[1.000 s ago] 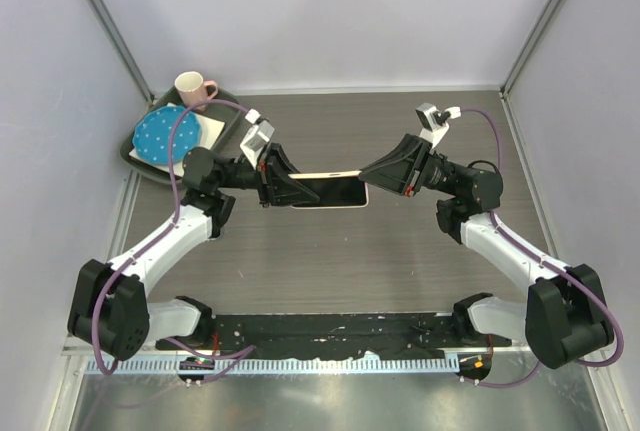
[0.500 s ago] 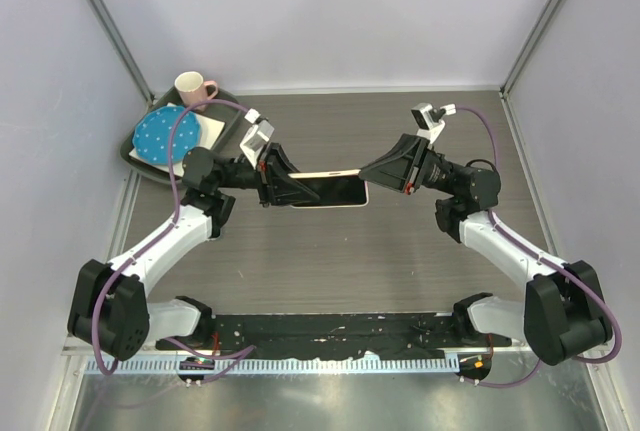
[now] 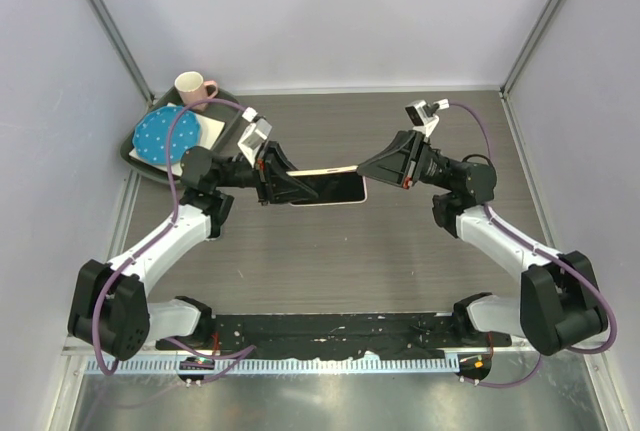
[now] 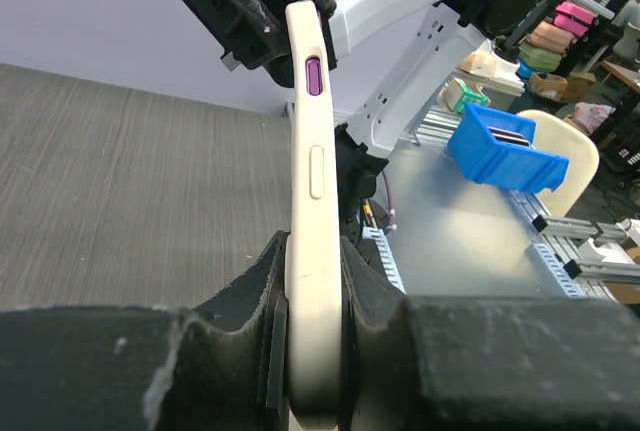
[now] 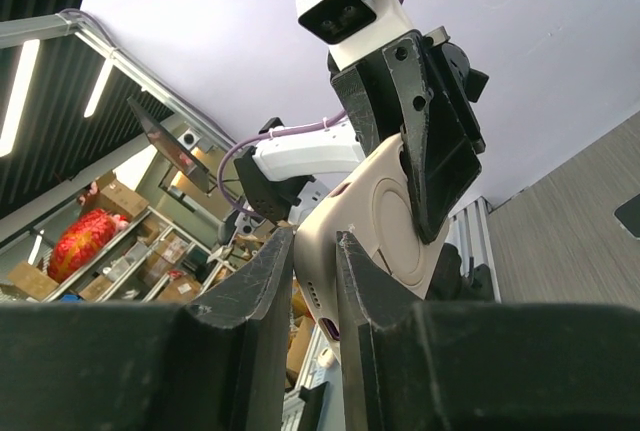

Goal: Take the phone out of the phone case
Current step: Remove the phone case from the phone.

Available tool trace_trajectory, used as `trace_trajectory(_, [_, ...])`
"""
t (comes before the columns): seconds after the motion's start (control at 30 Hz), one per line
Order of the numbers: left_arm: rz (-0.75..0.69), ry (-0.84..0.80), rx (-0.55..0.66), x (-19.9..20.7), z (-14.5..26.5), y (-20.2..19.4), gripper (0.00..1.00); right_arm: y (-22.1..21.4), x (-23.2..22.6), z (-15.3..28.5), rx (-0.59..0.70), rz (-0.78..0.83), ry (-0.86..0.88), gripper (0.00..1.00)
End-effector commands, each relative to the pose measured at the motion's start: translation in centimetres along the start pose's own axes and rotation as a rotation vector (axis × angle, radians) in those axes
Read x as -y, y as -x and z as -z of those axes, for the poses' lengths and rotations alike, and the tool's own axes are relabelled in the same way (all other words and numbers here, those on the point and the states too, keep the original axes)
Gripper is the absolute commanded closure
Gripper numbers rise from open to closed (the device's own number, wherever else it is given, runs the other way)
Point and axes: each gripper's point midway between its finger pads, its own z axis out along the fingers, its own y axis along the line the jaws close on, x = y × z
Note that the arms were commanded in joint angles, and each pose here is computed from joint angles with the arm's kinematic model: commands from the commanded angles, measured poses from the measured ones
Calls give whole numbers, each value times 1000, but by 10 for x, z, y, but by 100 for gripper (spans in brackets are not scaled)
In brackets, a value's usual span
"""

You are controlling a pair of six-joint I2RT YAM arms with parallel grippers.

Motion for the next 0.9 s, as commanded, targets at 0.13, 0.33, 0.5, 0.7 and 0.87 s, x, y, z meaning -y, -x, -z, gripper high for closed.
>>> trace_trajectory(0.13, [-156,-83,-9,22,-6,19,100,8,-41,-8,-14,100,139,78])
trace_trajectory(0.33, [-157,-114,-25,29,-7,18,100,13,-27,-13,-40,14,125,80])
trace_trajectory(0.5, [-179,-138,-29,36,-7,18,100,15,-22,-16,-39,-20,130,90])
trace_trajectory(0.7, [-194,-177,-38,47,-9,18,100,14,-22,-16,-38,-30,136,94])
trace_trajectory(0.87, [-196,-190,-49,48,-9,14,100,11,-34,-16,-47,-20,154,93])
